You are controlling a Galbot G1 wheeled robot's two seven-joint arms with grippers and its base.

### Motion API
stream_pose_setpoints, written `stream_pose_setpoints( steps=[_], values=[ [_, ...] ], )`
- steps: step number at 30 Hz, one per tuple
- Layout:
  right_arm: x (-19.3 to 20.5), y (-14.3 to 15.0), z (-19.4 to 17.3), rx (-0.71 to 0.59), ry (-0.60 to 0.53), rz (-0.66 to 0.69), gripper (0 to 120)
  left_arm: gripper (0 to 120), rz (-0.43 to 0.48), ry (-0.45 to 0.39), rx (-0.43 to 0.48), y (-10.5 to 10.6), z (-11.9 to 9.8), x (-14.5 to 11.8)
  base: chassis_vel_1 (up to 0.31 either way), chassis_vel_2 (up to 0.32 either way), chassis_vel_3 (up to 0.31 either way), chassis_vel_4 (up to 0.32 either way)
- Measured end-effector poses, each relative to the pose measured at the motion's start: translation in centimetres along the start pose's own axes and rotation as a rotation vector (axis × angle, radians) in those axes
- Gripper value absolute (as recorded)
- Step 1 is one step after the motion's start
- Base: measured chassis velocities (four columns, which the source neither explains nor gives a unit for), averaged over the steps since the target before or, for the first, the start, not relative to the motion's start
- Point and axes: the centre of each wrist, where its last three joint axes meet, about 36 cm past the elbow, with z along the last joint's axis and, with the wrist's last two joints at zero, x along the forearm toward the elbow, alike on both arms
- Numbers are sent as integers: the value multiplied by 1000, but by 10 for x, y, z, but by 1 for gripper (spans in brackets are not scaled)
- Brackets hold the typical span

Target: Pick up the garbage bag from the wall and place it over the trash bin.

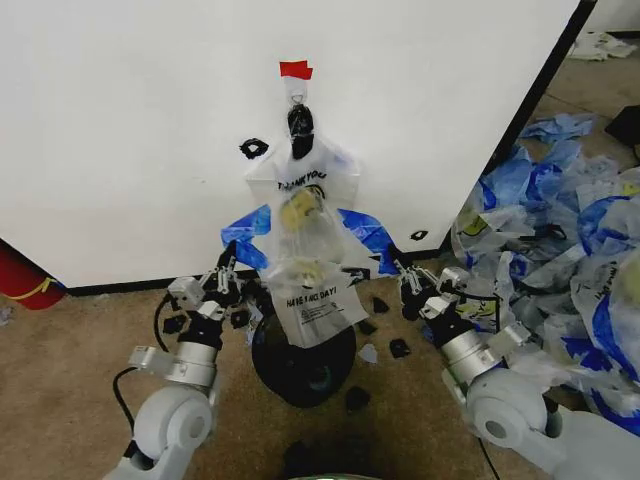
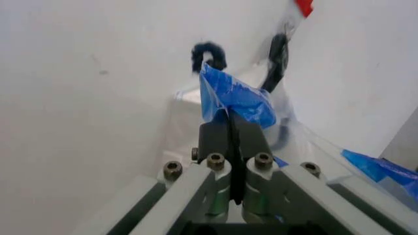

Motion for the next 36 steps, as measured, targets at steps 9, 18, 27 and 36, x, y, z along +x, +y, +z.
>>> stream_pose_setpoints(
  steps=[9,18,27,36],
  values=[
    [2,27,-4,-58,-30,-49,0,0,-1,-6,-13,-4,-11,13,0,0,0,0],
    [4,48,-13,-119,-41,-90,0,0,-1,-11,-9,-8,-13,17,0,0,0,0],
    [1,46,-4,-131,-37,-92,0,0,-17,8,-8,-5,-2,19,0,0,0,0],
    [-11,35,27,-156,-34,-58,0,0,-37,38,-12,13,19,8,0,0,0,0]
  ],
)
